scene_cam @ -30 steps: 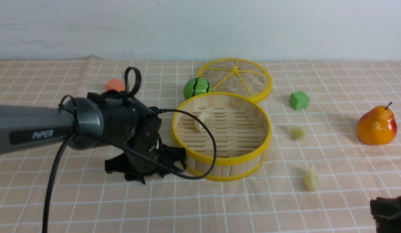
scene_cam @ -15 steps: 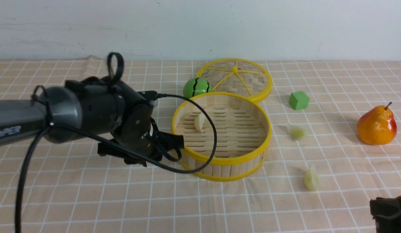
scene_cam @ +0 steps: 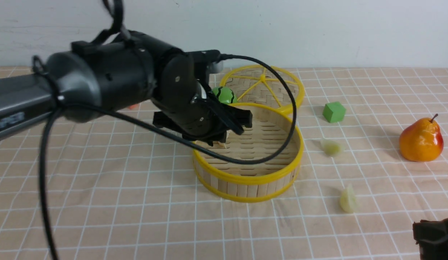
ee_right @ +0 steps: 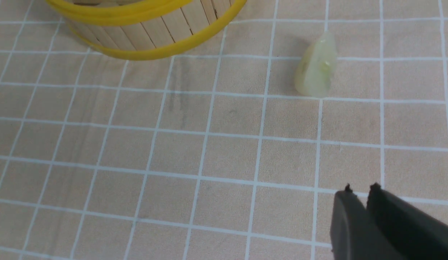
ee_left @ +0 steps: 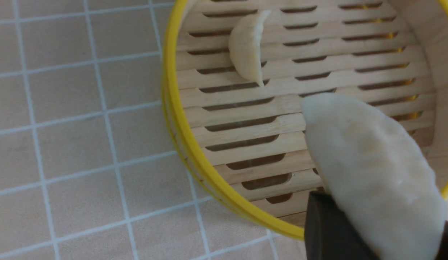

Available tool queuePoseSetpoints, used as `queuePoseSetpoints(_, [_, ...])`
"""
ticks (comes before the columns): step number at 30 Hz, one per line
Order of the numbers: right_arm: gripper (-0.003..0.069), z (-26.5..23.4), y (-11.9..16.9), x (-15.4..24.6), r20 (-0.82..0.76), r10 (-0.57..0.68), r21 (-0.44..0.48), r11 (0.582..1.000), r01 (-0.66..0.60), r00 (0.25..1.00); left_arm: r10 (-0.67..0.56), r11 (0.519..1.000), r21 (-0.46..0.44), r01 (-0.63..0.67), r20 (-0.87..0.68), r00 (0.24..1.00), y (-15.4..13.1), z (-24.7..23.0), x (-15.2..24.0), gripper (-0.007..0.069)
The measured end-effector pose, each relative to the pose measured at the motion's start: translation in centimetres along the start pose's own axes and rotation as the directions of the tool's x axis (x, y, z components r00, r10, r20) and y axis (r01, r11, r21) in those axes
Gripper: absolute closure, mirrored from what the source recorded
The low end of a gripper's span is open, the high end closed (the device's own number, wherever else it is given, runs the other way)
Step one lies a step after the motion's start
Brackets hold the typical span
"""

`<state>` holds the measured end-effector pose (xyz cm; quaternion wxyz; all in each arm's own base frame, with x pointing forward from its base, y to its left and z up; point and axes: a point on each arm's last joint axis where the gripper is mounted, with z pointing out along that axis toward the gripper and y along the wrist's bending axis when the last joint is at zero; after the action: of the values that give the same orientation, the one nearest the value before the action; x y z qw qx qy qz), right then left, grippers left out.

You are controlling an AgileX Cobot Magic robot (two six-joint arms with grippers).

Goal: Put the dumplings into the steamer on the table with the brown tablecloth.
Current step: 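Place the dumpling into the bamboo steamer basket with the left gripper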

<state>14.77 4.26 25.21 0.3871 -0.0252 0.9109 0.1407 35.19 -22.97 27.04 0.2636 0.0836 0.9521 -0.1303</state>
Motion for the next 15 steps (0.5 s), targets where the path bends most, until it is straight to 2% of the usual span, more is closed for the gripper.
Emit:
queuePoseSetpoints(4, [0.0581,0.0,0.0,0.0,0.000,0.000,0.000,1.000,0.000,1.000,0.058,0.997,-0.045,-0.064,-0.138,0.989,-0.2,3.8,-0.1,0.0462])
queuePoseSetpoints(10, [0.0575,0.0,0.0,0.0,0.000,0.000,0.000,1.000,0.000,1.000,0.093,0.993,-0.051,-0.104,-0.176,0.980,-0.3,5.6,-0.2,0.0453])
queuePoseSetpoints(12, [0.0573,0.0,0.0,0.0,0.000,0.000,0.000,1.000,0.000,1.000,0.096,0.993,-0.051,-0.106,-0.177,0.980,-0.3,5.6,-0.3,0.0426])
queuePoseSetpoints(14, [0.0571,0.0,0.0,0.0,0.002,0.000,0.000,1.000,0.000,1.000,0.097,0.993,-0.051,-0.107,-0.175,0.980,-0.3,5.6,-0.3,0.0321])
queuePoseSetpoints(15, [0.0571,0.0,0.0,0.0,0.002,0.000,0.000,1.000,0.000,1.000,0.097,0.993,-0.051,-0.107,-0.175,0.980,-0.3,5.6,-0.3,0.0321])
